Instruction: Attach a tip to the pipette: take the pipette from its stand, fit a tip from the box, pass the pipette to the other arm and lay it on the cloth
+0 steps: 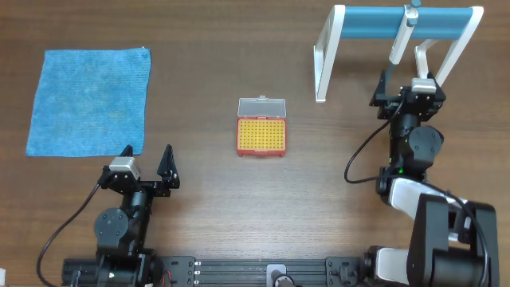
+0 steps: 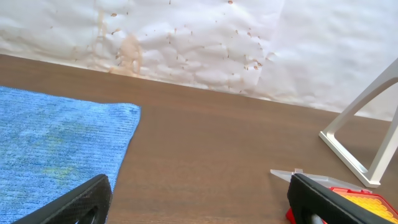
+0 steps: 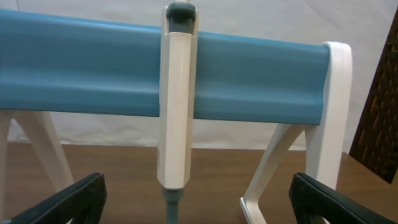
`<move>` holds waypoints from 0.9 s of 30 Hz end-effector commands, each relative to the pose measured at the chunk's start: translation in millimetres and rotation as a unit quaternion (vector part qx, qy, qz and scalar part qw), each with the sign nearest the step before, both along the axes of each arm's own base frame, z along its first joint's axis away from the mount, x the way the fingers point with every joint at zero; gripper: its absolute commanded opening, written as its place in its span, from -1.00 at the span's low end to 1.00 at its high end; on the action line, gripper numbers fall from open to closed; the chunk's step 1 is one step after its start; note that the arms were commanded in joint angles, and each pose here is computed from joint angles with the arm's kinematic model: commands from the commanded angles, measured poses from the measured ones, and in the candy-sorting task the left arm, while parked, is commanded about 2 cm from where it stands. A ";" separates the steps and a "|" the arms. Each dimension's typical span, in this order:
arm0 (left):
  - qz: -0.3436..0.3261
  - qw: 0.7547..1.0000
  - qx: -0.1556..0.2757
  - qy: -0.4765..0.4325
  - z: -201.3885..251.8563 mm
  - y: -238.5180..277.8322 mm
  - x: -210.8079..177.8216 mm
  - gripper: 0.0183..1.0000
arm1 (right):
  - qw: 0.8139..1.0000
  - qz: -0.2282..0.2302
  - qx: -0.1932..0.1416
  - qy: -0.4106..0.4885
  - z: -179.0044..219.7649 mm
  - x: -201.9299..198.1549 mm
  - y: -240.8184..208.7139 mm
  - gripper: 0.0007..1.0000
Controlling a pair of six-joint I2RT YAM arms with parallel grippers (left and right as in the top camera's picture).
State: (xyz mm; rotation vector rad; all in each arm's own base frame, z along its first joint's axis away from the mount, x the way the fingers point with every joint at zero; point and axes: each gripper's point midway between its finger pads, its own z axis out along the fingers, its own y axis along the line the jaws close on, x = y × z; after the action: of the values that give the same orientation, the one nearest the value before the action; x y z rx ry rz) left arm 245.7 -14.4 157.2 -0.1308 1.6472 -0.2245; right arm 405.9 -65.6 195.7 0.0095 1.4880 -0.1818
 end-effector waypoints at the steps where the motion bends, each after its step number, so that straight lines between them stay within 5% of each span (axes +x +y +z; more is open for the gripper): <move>1: -0.002 1.000 0.006 0.000 -1.3 -0.4 -0.1 0.83 | 1.000 0.006 0.000 -0.009 7.4 25.5 -2.0 0.91; 27: -0.002 1.000 0.006 0.000 -1.3 -0.4 -0.1 0.83 | 0.997 0.035 0.014 0.066 -21.4 66.7 3.4 0.91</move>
State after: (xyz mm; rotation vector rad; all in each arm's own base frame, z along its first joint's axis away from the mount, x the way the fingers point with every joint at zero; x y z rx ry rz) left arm 245.7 -14.4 157.2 -0.1311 1.6472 -0.2248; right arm 466.9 -65.8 179.3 -0.0234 1.6113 -0.1251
